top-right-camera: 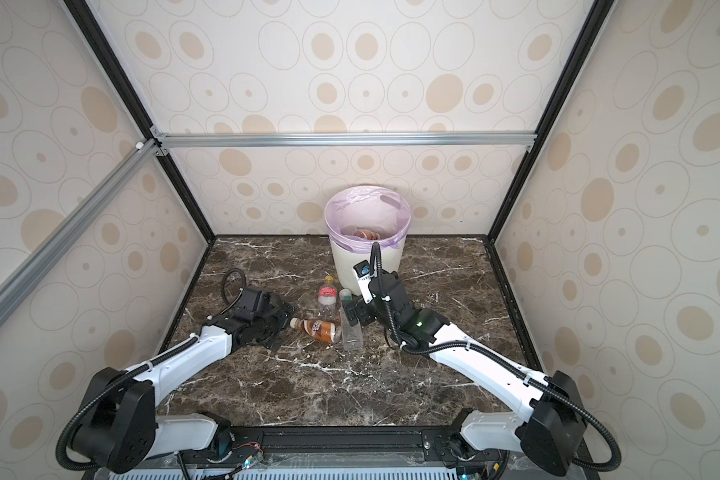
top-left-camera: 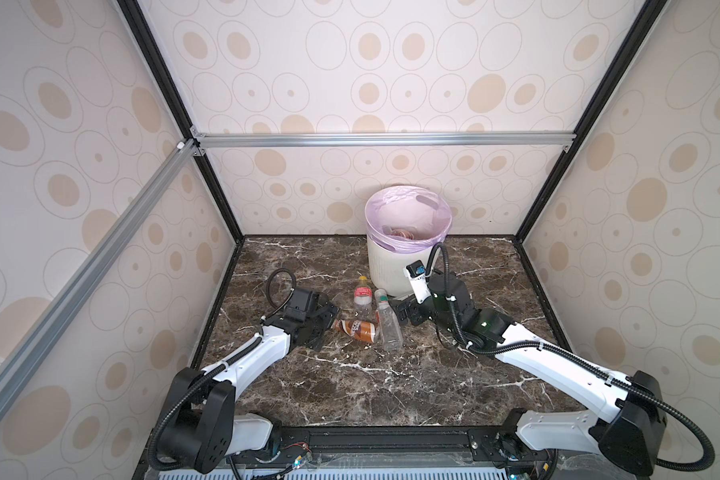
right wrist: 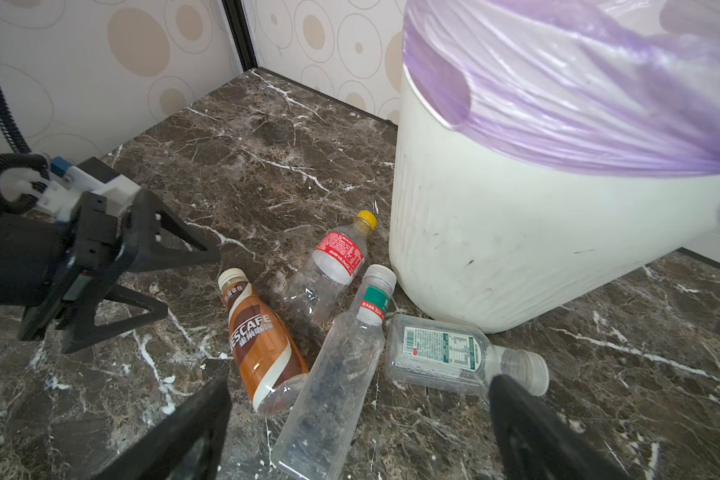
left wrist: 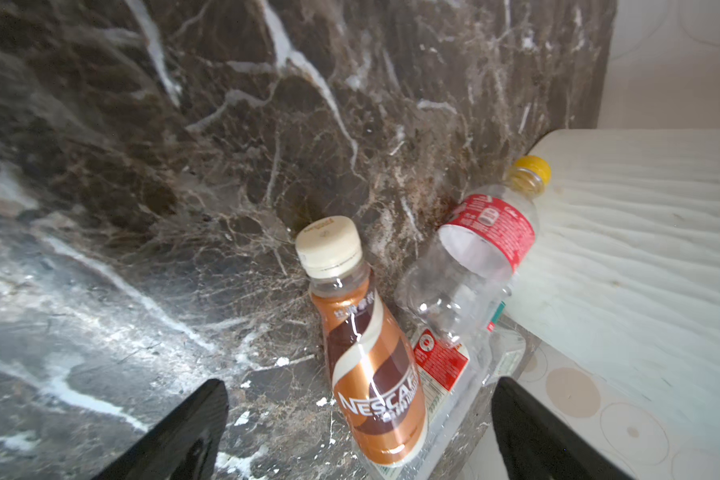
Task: Throw the plastic bottles in the bin
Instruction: 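Lower the left gripper onto the second Nescafe bottle and close on it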
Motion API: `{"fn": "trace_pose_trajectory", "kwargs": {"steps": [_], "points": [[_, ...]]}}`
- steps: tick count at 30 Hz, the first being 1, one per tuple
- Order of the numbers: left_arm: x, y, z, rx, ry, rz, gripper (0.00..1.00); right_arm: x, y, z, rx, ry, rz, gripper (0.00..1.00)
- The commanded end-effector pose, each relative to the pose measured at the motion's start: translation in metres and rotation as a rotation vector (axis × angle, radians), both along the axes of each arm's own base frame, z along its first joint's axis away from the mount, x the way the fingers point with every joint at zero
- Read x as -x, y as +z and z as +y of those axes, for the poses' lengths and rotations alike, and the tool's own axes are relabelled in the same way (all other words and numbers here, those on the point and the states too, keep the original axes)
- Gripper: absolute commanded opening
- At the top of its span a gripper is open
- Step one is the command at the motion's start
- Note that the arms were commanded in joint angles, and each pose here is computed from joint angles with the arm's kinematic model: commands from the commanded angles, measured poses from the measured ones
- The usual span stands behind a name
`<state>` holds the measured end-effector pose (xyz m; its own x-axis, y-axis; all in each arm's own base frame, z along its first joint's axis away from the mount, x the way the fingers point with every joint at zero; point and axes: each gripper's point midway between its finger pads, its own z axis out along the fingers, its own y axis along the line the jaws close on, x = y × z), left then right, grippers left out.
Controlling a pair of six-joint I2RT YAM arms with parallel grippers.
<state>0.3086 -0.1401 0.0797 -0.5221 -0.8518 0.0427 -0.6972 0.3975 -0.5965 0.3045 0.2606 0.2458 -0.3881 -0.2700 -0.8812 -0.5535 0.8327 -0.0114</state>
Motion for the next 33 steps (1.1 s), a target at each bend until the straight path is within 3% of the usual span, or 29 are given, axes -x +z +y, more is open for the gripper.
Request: {"fn": "trace_pose_trajectory", "kwargs": {"steps": [1, 10, 14, 17, 25, 29, 33], "points": [[-0.011, 0.004, -0.004, 0.046, 0.062, 0.018, 0.99, 0.008, 0.004, 0.000, -0.023, 0.020, -0.010, 0.99], [-0.029, -0.008, -0.009, 0.036, 0.085, 0.052, 0.98, 0.011, -0.002, -0.003, -0.025, 0.020, -0.017, 0.99], [-0.035, -0.020, -0.017, 0.043, 0.065, 0.093, 0.90, 0.013, -0.003, -0.005, -0.029, 0.022, -0.023, 1.00], [-0.037, -0.028, -0.023, 0.048, 0.041, 0.120, 0.76, 0.013, -0.003, -0.008, -0.024, 0.013, -0.034, 0.99], [-0.032, -0.043, -0.020, 0.018, 0.038, 0.155, 0.73, 0.010, -0.001, -0.016, -0.001, -0.019, -0.056, 0.99], [-0.028, -0.052, -0.018, 0.017, 0.042, 0.164, 0.56, 0.009, 0.000, -0.017, -0.008, -0.027, -0.061, 0.99], [-0.027, -0.057, -0.018, 0.017, 0.042, 0.166, 0.52, 0.008, 0.000, -0.016, -0.007, -0.030, -0.061, 0.99]]}}
